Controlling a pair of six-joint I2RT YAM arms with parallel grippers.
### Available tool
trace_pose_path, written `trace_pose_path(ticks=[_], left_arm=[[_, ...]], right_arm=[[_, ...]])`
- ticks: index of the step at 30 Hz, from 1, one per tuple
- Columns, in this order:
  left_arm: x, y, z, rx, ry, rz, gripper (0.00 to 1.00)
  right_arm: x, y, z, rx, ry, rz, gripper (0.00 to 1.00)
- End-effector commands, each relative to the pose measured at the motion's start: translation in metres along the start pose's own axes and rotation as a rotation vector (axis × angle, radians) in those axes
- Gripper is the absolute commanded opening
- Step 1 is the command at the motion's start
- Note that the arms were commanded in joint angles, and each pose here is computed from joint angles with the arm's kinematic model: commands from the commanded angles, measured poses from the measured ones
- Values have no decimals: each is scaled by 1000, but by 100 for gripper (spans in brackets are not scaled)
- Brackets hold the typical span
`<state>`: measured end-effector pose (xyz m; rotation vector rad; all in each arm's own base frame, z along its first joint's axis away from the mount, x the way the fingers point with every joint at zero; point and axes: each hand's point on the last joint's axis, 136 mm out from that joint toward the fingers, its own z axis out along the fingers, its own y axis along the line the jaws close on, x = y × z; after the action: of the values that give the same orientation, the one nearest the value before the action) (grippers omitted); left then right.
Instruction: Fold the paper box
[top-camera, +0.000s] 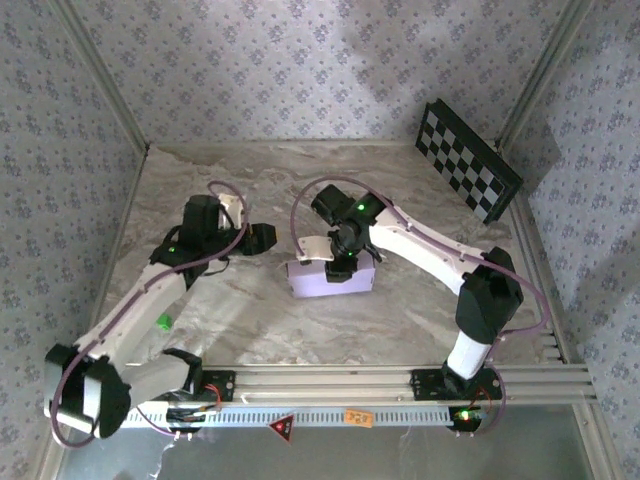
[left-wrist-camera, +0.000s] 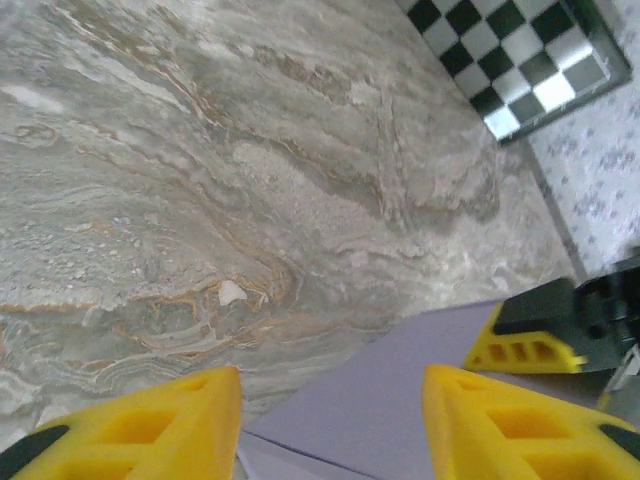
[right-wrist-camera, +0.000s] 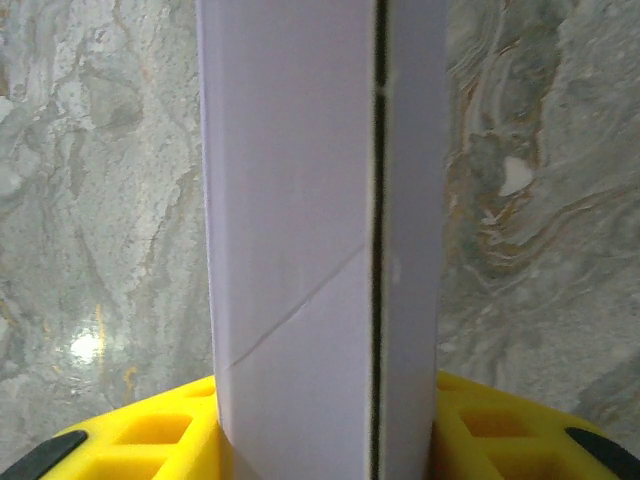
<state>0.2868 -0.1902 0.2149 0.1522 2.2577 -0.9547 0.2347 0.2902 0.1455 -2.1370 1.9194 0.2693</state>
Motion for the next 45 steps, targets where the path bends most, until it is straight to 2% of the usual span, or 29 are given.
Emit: trace_pose_path(ticks=[1, 4, 8, 13, 17, 25, 32, 39, 45], left_arm=[[-1, 1, -19, -40, -41, -79, 53], [8, -2, -28, -41, -22, -70, 56], [18, -2, -35, -43, 2, -61, 58], [26, -11, -36, -17, 43, -28, 60], [40, -14, -33, -35, 96, 21, 61], [62, -16, -21, -81, 178, 80, 62], [71, -13, -16, -111, 207, 102, 63], [78, -22, -6, -96, 228, 113, 63], [84, -19, 0, -131, 241, 121, 63]], right_arm=[[0, 12, 3, -45, -24, 60, 43], [2, 10, 9, -42, -32, 79, 45], [1, 6, 4, -32, -48, 108, 55], [-6, -6, -21, 13, -108, 167, 69], [-14, -20, -53, 68, -213, 294, 75], [-12, -24, -91, 142, -349, 555, 73], [23, -19, -108, 226, -397, 921, 69], [62, -3, -93, 197, -414, 1120, 70], [82, 5, -78, 169, -407, 1198, 69]])
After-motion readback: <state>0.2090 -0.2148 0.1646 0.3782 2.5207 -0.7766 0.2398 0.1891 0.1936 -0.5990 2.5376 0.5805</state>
